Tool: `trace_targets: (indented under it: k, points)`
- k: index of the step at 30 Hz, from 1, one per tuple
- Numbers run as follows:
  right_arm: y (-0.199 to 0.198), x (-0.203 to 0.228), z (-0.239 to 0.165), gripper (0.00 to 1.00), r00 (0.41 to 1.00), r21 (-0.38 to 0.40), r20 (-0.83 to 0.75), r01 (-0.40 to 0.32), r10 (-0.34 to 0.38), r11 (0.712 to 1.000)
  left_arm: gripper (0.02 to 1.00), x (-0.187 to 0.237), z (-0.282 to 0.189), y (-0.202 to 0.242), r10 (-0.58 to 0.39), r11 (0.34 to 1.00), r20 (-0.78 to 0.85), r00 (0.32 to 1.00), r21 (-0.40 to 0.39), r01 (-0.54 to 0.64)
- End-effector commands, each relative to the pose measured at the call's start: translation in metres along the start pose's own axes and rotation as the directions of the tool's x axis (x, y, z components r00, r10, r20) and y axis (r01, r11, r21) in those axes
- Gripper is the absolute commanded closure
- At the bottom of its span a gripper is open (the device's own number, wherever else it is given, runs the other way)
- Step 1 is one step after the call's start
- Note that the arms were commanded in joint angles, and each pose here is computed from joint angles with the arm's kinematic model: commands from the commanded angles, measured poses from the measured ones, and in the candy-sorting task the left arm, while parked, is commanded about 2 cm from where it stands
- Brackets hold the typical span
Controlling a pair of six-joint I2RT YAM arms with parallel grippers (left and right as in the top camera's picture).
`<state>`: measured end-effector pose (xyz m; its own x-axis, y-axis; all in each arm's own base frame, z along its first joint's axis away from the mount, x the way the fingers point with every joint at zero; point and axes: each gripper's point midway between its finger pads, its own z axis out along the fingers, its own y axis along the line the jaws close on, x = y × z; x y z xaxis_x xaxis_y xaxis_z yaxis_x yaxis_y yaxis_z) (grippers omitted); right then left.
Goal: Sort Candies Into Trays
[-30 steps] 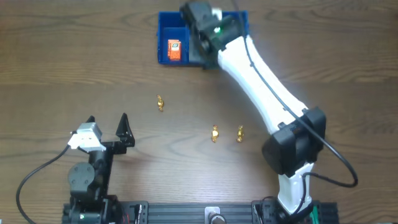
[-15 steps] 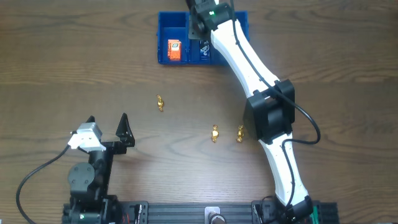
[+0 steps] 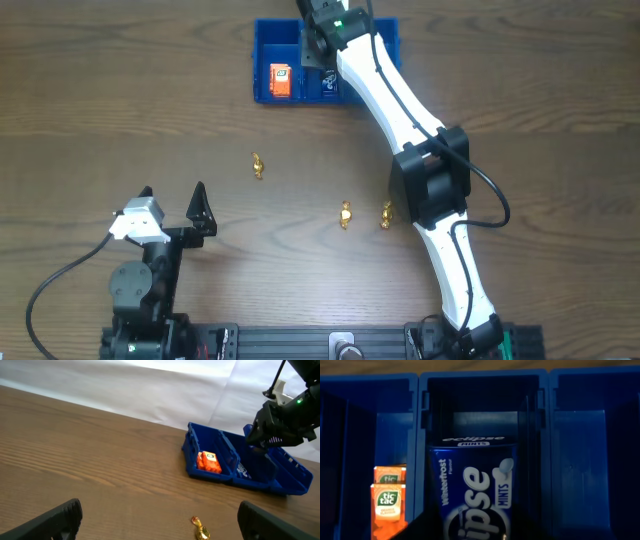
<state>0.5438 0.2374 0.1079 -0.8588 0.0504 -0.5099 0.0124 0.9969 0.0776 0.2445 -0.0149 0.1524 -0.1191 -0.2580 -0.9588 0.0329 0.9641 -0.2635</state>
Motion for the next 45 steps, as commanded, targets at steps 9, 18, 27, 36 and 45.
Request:
trace_targets:
  k: [9,18,27,36,45]
  points:
    - [0.021,0.007,-0.059,0.189,0.998,-0.023,-0.003,0.064,-0.064,0.998,0.020,0.016,0.001,0.004,0.020,1.000,-0.050,0.999,-0.008,-0.020]
    - [0.100,0.120,-0.101,0.167,0.967,-0.046,-0.184,0.170,-0.176,0.984,0.020,0.016,0.001,0.004,0.020,1.000,-0.050,0.999,-0.008,-0.020]
    - [0.133,0.208,-0.045,0.196,0.943,-0.100,-0.277,0.163,-0.185,0.982,0.020,0.016,0.001,0.004,0.020,1.000,-0.050,0.999,-0.008,-0.020]
    - [0.137,0.217,-0.010,0.226,0.952,-0.078,-0.276,0.118,-0.135,0.990,0.020,0.016,0.001,0.004,0.020,1.000,-0.050,0.999,-0.008,-0.020]
    - [0.128,0.224,0.003,0.253,0.951,-0.026,-0.291,0.101,-0.104,0.995,0.023,0.016,0.001,0.004,0.020,1.000,-0.050,0.999,-0.008,-0.020]
